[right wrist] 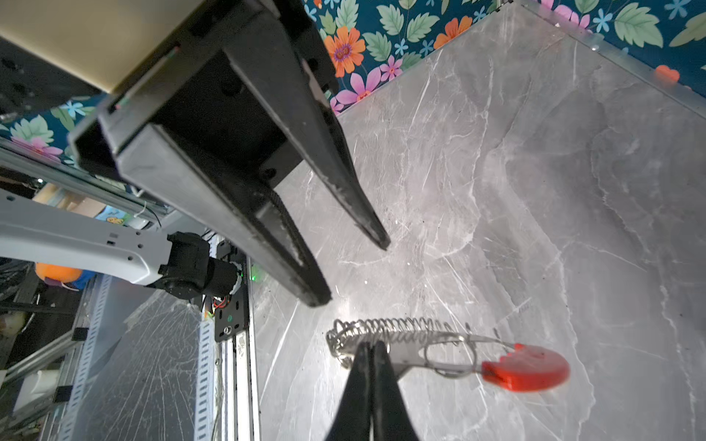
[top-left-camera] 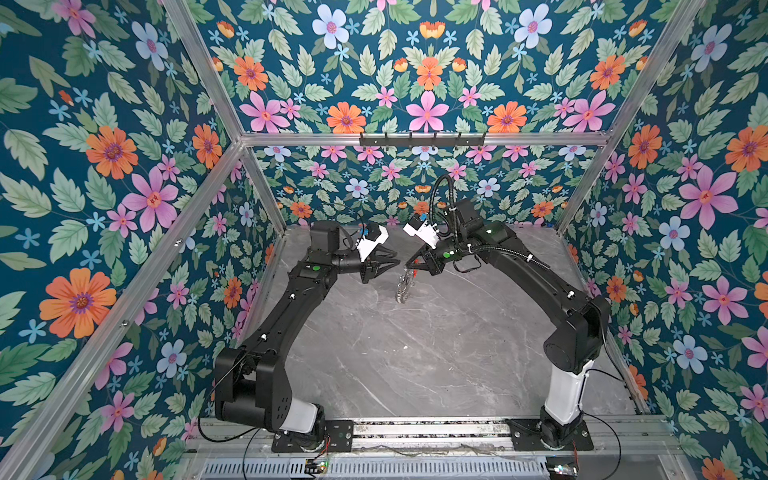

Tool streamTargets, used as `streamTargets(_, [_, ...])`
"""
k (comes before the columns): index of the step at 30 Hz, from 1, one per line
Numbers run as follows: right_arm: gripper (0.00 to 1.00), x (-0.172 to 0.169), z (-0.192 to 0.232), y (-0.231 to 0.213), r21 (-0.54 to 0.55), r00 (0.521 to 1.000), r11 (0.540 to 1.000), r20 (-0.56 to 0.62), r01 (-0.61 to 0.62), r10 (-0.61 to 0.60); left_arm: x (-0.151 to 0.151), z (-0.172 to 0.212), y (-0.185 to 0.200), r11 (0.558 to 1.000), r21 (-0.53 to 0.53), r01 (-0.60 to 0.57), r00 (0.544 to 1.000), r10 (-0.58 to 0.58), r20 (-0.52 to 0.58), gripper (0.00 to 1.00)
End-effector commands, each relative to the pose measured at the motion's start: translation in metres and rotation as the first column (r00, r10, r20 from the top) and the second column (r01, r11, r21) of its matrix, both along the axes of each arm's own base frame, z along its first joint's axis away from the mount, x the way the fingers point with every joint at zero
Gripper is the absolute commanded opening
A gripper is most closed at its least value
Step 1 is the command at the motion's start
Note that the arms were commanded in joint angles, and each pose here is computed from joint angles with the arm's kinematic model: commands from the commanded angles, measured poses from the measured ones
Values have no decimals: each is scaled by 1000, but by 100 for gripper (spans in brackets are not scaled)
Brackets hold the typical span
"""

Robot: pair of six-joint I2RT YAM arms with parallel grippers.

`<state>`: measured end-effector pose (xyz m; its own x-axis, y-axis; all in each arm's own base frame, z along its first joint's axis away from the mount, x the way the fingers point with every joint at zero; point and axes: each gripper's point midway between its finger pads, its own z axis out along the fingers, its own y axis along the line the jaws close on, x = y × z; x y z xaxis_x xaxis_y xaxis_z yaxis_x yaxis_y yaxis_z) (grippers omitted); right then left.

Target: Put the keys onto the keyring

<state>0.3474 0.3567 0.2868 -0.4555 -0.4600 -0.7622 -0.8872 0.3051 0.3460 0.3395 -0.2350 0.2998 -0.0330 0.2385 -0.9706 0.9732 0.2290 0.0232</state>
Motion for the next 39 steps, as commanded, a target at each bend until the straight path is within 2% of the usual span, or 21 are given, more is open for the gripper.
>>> streamTargets(1, [0,-10,-1,-2,-20,999,999,27,-45,46,-14,-14,0,997,45,65,997,-63,-41,30])
streamTargets(23, [0,-21,16,5,56,997,995,7,-82,82,-22,-7,-12,975,-67,214,966,-221,-134,29])
streamTargets(34, [0,-19,17,8,71,997,995,-2,-76,76,-25,-12,-19,967,-80,241,954,-251,-166,28])
streamTargets(39, [0,-17,18,9,75,997,994,-6,-75,76,-25,-11,-19,967,-79,241,954,-251,-164,24])
